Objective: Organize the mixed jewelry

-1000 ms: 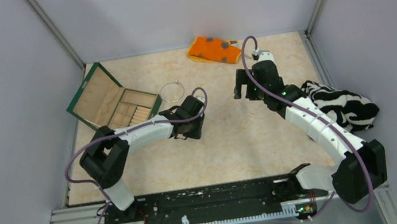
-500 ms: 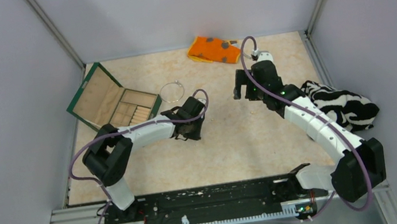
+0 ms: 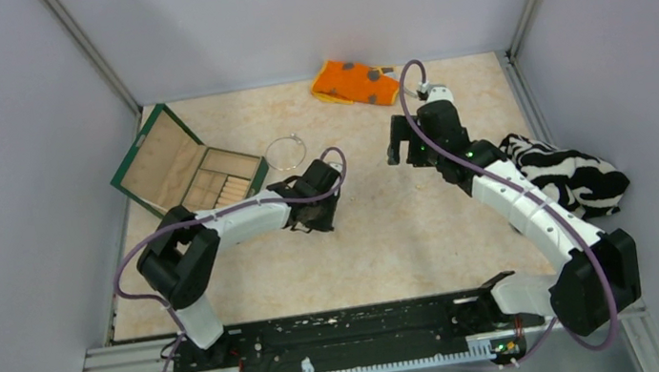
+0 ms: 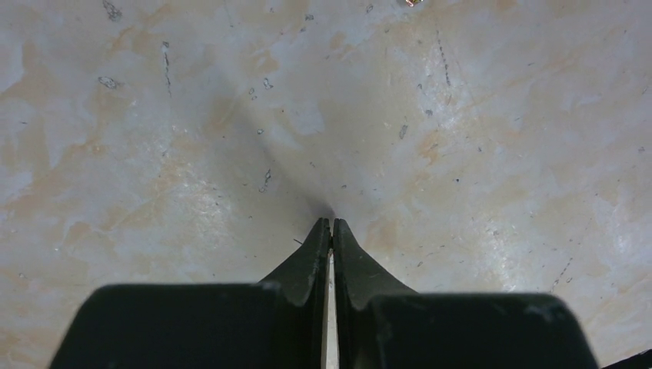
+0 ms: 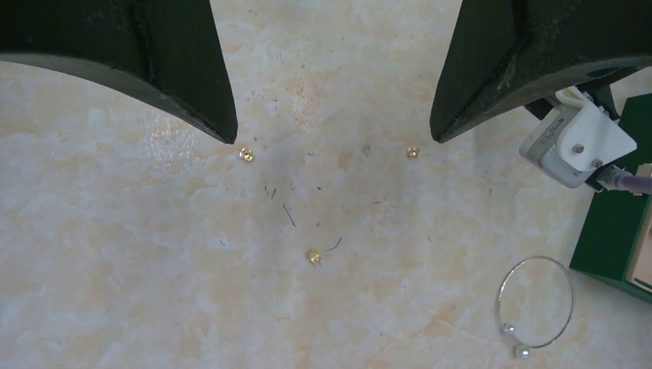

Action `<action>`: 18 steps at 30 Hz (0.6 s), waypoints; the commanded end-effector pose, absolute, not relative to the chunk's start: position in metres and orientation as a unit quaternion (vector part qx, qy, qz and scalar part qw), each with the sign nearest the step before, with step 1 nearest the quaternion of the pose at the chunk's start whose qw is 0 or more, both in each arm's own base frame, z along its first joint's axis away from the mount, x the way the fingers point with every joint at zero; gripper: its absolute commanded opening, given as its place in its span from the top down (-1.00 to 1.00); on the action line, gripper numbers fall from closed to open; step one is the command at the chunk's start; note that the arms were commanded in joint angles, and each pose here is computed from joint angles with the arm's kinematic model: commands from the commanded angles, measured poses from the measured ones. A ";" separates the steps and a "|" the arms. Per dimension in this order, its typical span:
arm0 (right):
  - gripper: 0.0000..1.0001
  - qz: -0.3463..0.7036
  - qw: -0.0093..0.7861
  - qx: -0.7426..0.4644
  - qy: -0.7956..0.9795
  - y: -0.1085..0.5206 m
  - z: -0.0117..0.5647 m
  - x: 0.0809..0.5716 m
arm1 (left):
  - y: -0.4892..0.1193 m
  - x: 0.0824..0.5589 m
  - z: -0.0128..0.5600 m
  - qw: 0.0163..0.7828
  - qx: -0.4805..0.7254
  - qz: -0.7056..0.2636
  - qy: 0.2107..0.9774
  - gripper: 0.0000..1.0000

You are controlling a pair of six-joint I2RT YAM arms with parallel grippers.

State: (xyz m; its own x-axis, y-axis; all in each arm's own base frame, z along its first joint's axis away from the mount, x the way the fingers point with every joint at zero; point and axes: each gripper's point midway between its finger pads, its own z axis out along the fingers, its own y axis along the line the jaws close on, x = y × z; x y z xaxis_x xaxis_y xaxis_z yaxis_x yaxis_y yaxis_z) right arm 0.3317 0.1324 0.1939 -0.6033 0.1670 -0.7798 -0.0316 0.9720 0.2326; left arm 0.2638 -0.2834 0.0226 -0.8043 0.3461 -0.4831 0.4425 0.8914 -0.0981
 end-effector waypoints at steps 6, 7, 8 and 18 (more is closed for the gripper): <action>-0.90 0.126 0.462 0.040 0.877 0.139 0.204 0.339 | -0.296 0.274 0.071 0.271 0.210 -0.127 0.931 1.00; -0.90 0.126 0.462 0.040 0.877 0.139 0.204 0.338 | -0.295 0.276 0.076 0.276 0.210 -0.124 0.930 1.00; -0.89 0.125 0.461 0.040 0.877 0.139 0.203 0.338 | -0.294 0.278 0.082 0.283 0.210 -0.121 0.928 1.00; -0.90 0.123 0.464 0.035 0.877 0.139 0.202 0.340 | -0.277 0.306 0.131 0.331 0.198 -0.104 0.917 1.00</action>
